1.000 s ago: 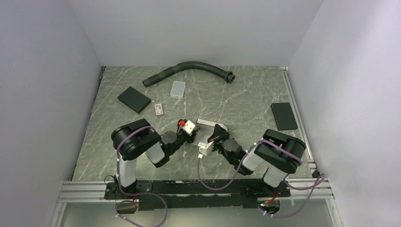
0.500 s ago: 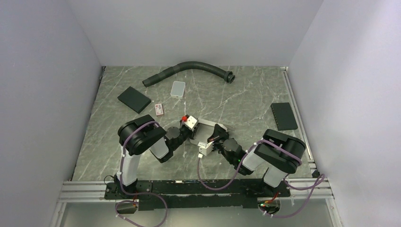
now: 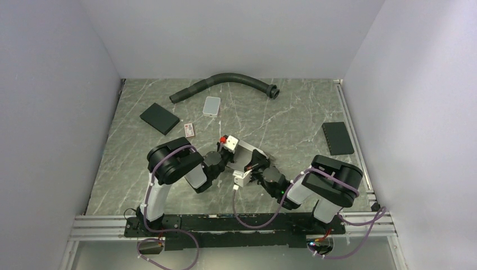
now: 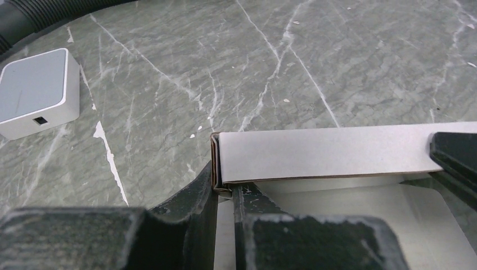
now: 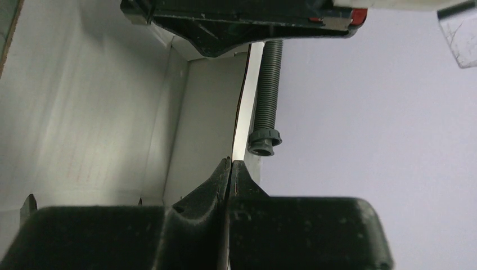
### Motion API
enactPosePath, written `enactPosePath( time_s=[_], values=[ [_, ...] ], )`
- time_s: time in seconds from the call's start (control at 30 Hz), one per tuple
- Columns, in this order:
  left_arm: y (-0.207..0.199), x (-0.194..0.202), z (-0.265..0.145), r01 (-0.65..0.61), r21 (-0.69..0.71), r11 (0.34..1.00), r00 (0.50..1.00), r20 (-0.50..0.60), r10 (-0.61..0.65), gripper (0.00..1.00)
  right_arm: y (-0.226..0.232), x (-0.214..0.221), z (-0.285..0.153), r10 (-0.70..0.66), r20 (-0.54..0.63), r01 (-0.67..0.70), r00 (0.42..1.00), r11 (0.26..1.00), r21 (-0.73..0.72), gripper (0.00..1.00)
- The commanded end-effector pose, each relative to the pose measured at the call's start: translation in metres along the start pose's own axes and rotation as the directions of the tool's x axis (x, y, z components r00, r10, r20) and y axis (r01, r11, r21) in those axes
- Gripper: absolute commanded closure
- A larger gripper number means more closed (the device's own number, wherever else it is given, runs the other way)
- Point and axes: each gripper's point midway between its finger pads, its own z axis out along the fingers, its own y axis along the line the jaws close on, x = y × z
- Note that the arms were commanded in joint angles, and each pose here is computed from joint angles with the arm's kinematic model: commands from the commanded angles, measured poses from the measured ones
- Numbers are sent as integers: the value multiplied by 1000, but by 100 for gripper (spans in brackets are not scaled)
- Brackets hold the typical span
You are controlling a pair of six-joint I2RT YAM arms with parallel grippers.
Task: Fold the paper box
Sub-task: Fold the paper box at the center of the board.
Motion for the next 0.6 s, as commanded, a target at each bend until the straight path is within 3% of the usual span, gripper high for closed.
enactPosePath(
  time_s=[0.0,0.37,0.57],
  values=[
    [4,-26,13,35,-99,994,995,93,-26,100,15,-24,3,40,87,-35,995,997,-64,100],
    [18,-27,8,-48,-219,974,995,74,65,100,5,-20,7,125,59,-122,990,991,-53,100],
    [-5,-21,14,-3,-97,995,996,84,11,100,3,-15,10,173,34,-171,984,983,-64,100]
  ],
)
